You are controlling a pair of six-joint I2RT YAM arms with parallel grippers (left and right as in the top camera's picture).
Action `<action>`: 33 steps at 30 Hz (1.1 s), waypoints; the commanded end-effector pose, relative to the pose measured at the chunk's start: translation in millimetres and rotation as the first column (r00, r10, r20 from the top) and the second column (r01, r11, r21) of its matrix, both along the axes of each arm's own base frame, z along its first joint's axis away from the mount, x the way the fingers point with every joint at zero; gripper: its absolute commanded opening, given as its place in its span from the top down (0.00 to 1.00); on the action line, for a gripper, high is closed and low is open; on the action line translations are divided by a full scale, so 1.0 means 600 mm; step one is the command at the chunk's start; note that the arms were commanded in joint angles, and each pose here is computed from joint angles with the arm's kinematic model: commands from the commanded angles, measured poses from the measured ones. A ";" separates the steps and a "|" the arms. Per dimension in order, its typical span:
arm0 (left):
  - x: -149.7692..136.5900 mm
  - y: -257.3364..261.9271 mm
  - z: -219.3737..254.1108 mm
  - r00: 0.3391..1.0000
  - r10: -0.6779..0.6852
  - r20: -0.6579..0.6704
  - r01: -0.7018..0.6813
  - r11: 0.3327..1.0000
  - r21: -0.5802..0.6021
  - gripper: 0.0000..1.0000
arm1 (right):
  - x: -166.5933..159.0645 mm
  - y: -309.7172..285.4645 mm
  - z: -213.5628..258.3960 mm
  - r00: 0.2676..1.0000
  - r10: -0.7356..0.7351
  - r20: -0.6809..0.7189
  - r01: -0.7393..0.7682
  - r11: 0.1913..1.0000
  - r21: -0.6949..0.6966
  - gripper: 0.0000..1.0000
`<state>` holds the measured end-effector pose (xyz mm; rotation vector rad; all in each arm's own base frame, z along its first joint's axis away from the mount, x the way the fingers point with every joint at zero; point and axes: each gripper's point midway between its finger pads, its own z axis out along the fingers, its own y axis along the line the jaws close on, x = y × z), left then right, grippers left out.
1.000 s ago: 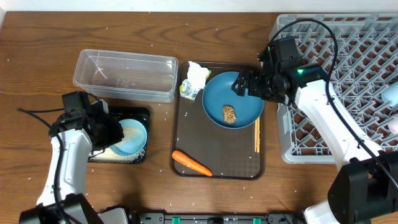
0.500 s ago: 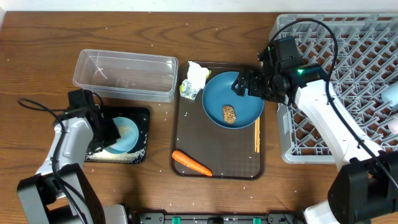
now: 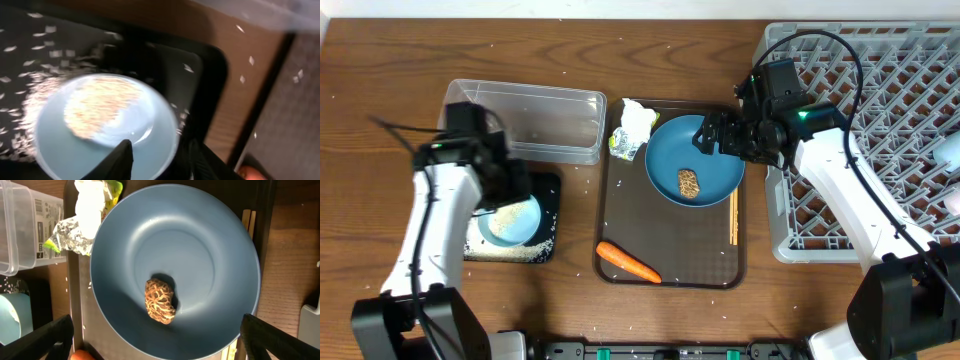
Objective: Sort waste into correct bins and load items into the dishwasher rack
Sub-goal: 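Tip the rice bowl with the left gripper to pour rice onto the black tray, then shake the tilted bowl with the left gripper to empty remaining rice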
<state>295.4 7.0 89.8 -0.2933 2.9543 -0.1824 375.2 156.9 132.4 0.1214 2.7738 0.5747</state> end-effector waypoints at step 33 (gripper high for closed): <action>-0.023 0.002 -0.139 0.972 -0.051 -0.230 0.086 0.986 0.145 0.81 | -0.003 0.008 0.001 1.000 0.012 0.000 -0.012 1.000 0.004 0.01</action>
